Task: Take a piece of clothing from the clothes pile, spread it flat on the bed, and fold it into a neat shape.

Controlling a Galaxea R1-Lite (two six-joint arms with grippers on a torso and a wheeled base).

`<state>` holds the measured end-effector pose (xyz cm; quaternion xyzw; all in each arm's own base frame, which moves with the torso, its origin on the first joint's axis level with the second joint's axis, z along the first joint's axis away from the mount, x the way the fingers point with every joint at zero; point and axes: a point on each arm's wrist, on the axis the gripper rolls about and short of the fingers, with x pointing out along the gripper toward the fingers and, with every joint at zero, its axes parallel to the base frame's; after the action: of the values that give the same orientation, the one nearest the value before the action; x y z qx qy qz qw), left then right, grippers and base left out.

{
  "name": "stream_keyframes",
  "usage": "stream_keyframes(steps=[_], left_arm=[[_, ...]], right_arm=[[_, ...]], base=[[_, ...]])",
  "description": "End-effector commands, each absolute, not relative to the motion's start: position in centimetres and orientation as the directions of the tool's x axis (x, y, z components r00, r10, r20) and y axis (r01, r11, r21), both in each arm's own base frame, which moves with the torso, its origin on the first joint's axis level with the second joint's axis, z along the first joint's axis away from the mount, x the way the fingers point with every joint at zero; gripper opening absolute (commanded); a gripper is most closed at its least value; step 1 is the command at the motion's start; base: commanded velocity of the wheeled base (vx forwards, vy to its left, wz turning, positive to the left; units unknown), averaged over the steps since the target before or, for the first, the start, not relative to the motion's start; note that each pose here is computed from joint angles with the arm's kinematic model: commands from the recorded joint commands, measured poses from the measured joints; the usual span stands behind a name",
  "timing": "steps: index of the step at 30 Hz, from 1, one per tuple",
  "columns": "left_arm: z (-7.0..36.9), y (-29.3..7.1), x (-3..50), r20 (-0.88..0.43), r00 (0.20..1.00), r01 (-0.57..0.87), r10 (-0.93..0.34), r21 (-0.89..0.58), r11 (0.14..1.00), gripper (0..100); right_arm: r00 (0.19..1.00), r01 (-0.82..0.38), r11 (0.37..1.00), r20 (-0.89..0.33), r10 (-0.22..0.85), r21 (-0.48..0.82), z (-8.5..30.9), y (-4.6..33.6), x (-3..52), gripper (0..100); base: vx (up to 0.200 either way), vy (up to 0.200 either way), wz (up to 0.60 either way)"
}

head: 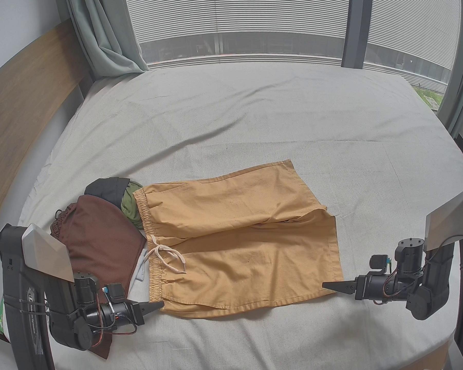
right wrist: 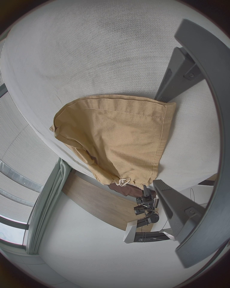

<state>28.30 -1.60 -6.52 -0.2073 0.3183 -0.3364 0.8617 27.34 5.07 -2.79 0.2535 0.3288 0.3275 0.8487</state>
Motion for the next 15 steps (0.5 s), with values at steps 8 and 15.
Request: stream_keyframes(steps=[8,15], left_arm=[[-6.51,-1.47,28.32,-0.408,0.575,0.445,-0.709,-0.571,0.69,0],[-6.51,-1.47,28.32,-0.408,0.574,0.446,-0.71,-0.571,0.689,0]], right_arm=[[0.571,-0.371,0.662,-0.402,0.716,0.651,-3.59,4.79,27.7,0],[0.573,-0.36,0.665,-0.408,0.711,0.654,-4.05,4.59,27.85,0]], base=[[0.0,0.0,0.0],[0.0,0.0,0.0]])
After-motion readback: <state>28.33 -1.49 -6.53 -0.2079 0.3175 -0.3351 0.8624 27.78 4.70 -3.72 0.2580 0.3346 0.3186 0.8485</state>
